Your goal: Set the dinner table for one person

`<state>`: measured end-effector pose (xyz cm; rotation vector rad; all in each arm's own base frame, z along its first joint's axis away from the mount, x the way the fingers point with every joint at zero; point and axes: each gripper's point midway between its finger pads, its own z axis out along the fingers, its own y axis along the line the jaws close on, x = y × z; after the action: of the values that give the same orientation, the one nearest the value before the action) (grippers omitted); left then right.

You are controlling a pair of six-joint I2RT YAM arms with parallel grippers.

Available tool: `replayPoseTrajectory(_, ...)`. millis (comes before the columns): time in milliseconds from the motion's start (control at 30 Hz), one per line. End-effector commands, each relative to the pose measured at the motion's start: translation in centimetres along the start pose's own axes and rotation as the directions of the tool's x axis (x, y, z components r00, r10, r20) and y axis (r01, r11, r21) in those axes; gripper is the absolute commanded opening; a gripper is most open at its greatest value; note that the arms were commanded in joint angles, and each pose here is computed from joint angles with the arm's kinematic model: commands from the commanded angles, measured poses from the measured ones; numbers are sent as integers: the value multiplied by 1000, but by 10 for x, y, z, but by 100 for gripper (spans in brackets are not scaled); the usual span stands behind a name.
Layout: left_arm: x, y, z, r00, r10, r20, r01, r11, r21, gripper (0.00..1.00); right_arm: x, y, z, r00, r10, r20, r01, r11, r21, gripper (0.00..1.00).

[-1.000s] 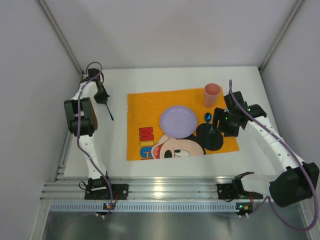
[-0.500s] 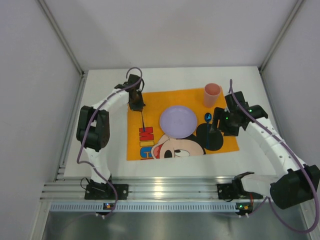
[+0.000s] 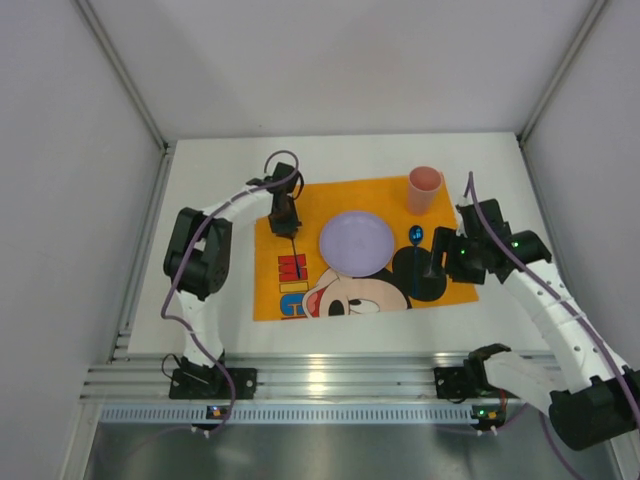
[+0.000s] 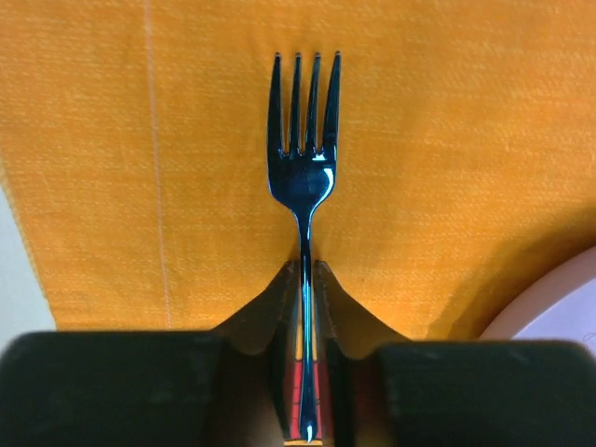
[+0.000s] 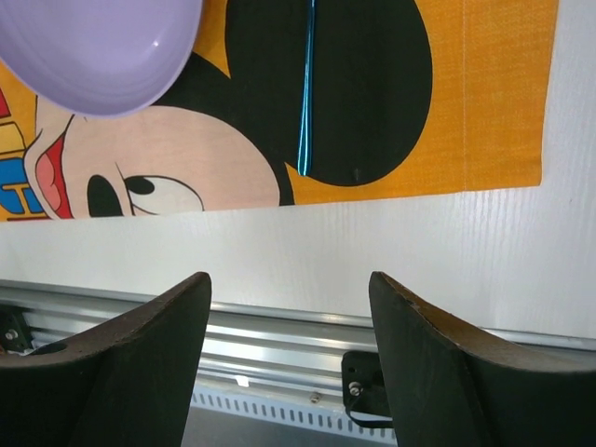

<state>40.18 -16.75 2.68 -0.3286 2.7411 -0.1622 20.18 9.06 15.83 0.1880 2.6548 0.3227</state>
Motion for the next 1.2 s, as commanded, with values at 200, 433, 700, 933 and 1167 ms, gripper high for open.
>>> replayPoseTrajectory(200,-19,-19,-49,991,58,125,-55,998,-28,38,6,0,-7,1000,-22,17,23,999,-39,70)
replayPoseTrajectory(433,-34,-3,-113,970,69,231,-51,995,-81,98,4,5,-14,998,-31,51,35,997,-76,70)
replayPoseTrajectory(700,-68,11,-242,855,51,516,-43,999,-27,99,-22,26,-79,955,-49,291,110,974,-196,72)
replayPoseTrajectory(933,-60,48,-259,664,-157,731,80,987,139,98,3,1,-71,939,89,334,-33,985,-171,100)
replayPoseTrajectory(1167,2,72,-206,844,-50,534,52,999,10,98,-5,-6,-107,842,103,530,11,978,-207,100)
